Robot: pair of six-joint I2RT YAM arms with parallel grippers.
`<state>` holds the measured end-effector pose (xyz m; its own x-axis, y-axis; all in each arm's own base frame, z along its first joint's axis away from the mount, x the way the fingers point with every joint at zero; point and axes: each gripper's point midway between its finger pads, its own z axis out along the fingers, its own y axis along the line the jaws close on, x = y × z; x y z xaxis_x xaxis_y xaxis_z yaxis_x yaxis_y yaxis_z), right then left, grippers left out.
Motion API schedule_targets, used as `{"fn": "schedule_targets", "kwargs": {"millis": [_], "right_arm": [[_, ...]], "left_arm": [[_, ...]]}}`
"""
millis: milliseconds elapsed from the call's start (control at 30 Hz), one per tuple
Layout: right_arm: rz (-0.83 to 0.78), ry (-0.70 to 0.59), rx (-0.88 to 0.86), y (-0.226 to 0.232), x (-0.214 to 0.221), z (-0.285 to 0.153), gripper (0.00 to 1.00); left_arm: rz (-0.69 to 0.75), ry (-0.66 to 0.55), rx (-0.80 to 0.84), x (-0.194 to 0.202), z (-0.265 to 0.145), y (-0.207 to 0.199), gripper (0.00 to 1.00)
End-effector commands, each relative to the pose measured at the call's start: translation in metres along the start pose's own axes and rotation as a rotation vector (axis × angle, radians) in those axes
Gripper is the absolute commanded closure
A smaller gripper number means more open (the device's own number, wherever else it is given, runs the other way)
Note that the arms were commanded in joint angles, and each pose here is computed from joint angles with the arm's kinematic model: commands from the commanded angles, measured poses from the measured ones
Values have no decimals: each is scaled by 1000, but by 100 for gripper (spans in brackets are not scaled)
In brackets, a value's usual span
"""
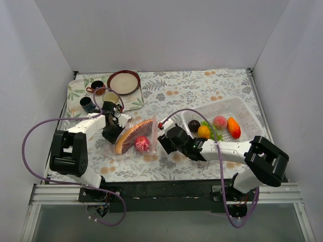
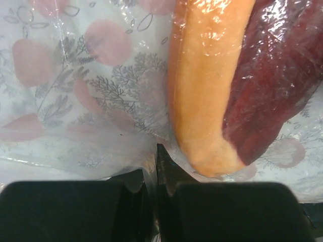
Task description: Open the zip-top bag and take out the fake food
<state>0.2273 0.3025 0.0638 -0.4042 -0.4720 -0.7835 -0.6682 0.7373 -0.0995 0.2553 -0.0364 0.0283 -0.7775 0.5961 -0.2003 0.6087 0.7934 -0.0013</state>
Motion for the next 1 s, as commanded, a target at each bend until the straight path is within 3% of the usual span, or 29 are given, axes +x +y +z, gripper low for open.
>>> {"fn": "schedule_targets", "kwargs": {"millis": [0, 333, 500, 667, 833, 967], "right_arm": [[22, -162, 34, -4, -58, 8, 30], [-3, -176, -78, 21, -63, 29, 30], [4, -192, -225, 47, -56, 27, 17], [21, -220, -485, 91, -53, 12, 2], [3, -217, -682, 120, -37, 0, 1], [26, -195, -665, 119, -28, 4, 1]], "left_arm": [[45, -49, -28, -19, -2, 0, 100], [73, -66, -27, -44, -14, -7, 100], [62, -46, -18, -44, -10, -9, 100], [32, -35, 15, -42, -6, -20, 100], [7, -22, 34, -35, -3, -30, 100], [-8, -3, 57, -24, 4, -40, 100]]}}
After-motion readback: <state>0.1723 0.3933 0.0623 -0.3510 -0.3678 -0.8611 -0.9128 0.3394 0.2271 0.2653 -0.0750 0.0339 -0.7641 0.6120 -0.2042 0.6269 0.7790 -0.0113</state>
